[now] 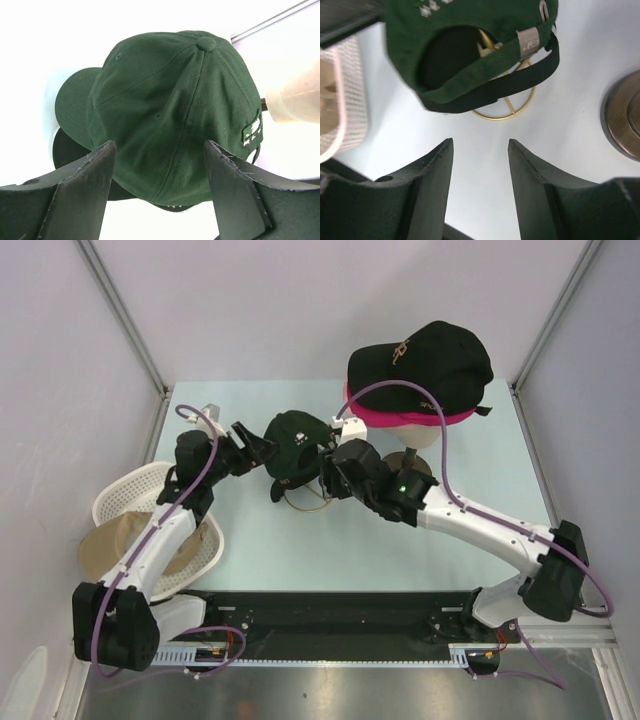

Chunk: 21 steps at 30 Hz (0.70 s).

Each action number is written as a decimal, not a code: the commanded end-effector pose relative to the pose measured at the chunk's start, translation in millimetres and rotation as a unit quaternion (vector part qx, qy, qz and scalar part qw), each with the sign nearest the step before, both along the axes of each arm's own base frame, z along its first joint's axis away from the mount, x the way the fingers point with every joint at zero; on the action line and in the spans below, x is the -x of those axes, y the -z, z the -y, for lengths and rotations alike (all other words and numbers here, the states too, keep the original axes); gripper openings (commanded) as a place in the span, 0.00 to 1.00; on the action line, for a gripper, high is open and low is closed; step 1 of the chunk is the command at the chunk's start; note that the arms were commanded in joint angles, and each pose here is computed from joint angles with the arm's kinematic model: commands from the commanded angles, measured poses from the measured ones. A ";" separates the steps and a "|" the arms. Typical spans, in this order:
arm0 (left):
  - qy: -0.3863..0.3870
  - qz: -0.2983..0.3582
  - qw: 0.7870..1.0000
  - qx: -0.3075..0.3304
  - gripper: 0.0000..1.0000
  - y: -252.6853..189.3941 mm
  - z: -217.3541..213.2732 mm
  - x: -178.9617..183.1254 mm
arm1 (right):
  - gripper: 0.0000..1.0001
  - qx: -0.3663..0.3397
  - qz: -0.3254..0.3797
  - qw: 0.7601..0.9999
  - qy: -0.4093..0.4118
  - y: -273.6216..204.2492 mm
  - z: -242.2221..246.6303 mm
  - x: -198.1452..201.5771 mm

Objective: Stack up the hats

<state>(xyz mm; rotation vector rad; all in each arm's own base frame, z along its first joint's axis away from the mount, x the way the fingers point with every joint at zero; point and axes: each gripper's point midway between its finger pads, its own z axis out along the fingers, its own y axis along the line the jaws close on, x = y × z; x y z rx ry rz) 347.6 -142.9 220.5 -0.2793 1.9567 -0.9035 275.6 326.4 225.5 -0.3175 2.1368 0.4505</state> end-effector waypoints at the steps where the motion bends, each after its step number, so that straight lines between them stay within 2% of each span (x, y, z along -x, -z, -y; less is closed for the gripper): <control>1: 0.019 0.058 0.998 0.008 0.76 -37.6 6.6 3.6 | 0.53 -0.077 0.041 0.996 0.007 -58.4 -2.3 4.3; 8: 0.010 0.075 0.997 0.000 0.79 -58.3 1.9 6.6 | 0.54 -0.100 0.058 0.992 0.043 -71.4 -12.3 -24.7; 10: -0.001 0.099 0.995 -0.013 0.79 -74.5 -3.5 4.2 | 0.54 -0.097 0.066 0.992 0.050 -68.6 -15.5 -34.4; 14: -0.027 0.089 0.994 -0.053 0.82 -77.3 -16.9 4.7 | 0.55 -0.097 0.076 0.990 0.072 -69.9 -14.0 -53.2; 18: -0.069 0.085 0.991 -0.081 0.83 -80.3 -34.8 4.3 | 0.55 -0.064 0.057 0.992 0.089 -47.4 -10.3 -60.1; 21: -0.138 0.064 0.983 -0.106 0.83 -76.9 -61.0 7.9 | 0.55 -0.037 0.039 0.993 0.101 -31.4 -2.7 -58.4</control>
